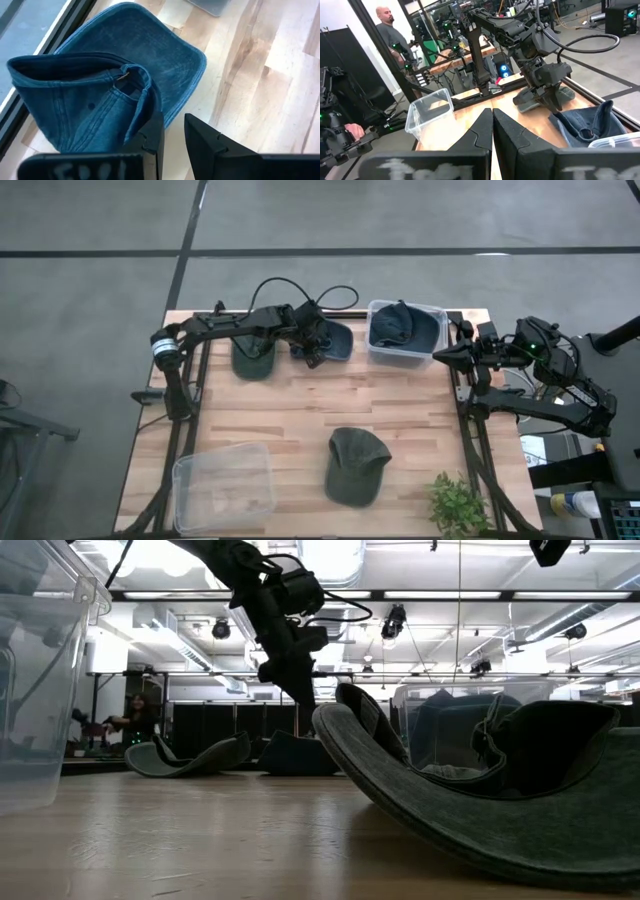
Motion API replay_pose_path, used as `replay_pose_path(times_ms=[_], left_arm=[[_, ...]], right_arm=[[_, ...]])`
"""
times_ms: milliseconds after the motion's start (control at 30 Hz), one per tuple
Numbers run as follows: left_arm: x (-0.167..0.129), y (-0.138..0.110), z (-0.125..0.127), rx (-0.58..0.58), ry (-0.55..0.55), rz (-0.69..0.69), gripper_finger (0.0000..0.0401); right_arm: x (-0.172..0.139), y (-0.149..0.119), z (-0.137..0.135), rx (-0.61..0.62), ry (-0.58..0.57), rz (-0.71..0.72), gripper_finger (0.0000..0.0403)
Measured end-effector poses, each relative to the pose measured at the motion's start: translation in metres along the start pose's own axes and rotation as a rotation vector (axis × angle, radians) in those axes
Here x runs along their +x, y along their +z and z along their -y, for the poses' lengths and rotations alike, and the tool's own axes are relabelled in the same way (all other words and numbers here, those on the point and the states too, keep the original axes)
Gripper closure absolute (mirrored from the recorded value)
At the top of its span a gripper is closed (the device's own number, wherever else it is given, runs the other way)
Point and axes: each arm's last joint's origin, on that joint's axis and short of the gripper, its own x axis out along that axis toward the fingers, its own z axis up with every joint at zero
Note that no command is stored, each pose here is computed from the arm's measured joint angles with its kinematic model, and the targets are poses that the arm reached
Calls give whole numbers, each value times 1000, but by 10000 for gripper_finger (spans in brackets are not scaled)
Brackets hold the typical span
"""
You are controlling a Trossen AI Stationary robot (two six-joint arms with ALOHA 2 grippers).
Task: Pick & Place hat
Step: Put the blue cap into the top transparent bin
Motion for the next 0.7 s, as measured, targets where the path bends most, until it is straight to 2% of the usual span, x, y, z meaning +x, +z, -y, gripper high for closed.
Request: replay_pose_path(times_ms=[700], left_arm=[[0,0,0,-22,-2,1,332]], right_arm=[[0,0,0,3,0,0,394]])
